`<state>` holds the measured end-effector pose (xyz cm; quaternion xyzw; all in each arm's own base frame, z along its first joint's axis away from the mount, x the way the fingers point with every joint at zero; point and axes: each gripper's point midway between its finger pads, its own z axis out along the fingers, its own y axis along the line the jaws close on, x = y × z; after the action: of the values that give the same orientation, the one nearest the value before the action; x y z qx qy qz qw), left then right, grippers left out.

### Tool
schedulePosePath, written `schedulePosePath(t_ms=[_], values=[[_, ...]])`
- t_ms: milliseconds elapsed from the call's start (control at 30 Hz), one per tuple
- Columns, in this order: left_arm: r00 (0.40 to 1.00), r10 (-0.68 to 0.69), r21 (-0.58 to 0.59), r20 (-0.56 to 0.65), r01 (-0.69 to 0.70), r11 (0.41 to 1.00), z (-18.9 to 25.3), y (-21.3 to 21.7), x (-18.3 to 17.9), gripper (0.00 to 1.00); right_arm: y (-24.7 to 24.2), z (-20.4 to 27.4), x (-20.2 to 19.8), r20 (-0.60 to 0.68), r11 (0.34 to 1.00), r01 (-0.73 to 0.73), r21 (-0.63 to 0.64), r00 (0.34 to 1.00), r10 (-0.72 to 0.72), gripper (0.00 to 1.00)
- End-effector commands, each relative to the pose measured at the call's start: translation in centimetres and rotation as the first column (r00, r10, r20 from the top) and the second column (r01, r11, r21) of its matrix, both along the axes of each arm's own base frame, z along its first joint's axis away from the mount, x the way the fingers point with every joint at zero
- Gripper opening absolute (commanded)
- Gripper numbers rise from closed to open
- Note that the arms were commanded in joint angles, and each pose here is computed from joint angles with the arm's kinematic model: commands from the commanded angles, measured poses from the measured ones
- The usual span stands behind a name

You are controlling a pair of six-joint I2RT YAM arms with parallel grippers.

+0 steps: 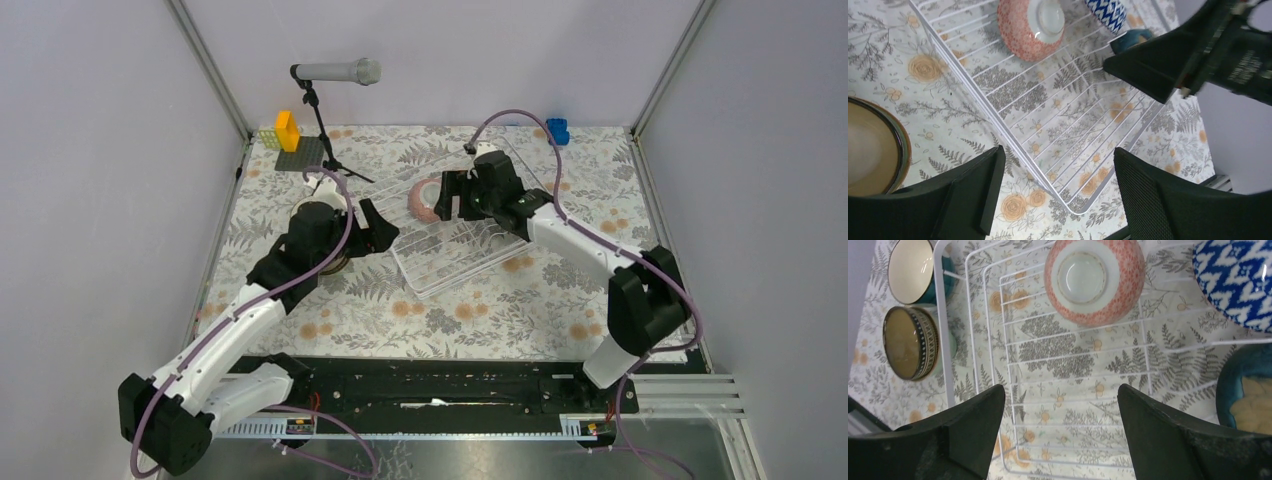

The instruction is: Unload the bowls from the dish rack

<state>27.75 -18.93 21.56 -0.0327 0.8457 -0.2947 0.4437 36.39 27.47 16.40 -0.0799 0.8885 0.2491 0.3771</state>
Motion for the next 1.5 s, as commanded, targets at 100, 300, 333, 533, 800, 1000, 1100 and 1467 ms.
schedulePosePath(t_ms=[100,300,333,533,800,1000,1100,1467], values=[[0.987,0.034,-0.100,0.156,-0.019,0.995,3.5,0.3,0.1,0.85,2.3,2.3,6.0,0.133,0.998,0.067,-0.018,0.989,-0.064,0.90],[0.985,0.071,-0.100,0.158,-0.055,0.993,2.8,1.4,-0.6,0.85,3.8,-0.3,8.3,0.121,0.988,0.088,-0.131,0.990,-0.072,0.91],[0.984,0.085,-0.101,0.158,-0.070,0.992,2.6,1.7,-0.7,0.85,4.2,-0.7,8.4,0.118,0.986,0.087,-0.145,0.991,-0.070,0.91],[0.973,0.152,-0.134,0.175,-0.129,0.982,2.6,3.0,-1.2,0.85,4.7,-2.8,9.8,0.129,0.958,0.141,-0.248,0.985,-0.111,0.90],[0.959,0.178,-0.159,0.219,-0.145,0.977,3.7,3.9,-1.9,0.88,4.8,-4.8,10.4,0.121,0.942,0.159,-0.297,0.984,-0.128,0.80],[0.965,0.176,-0.126,0.194,-0.154,0.980,2.8,3.9,-1.6,0.88,5.1,-5.3,10.5,0.107,0.943,0.149,-0.297,0.987,-0.122,0.69],[0.966,0.177,-0.124,0.190,-0.155,0.980,2.8,3.9,-1.6,0.88,4.9,-4.6,10.5,0.122,0.942,0.154,-0.300,0.985,-0.122,0.64],[0.965,0.186,-0.140,0.186,-0.162,0.977,3.1,4.1,-1.9,0.88,4.8,-1.6,9.2,0.145,0.954,0.139,-0.265,0.984,-0.103,0.38]])
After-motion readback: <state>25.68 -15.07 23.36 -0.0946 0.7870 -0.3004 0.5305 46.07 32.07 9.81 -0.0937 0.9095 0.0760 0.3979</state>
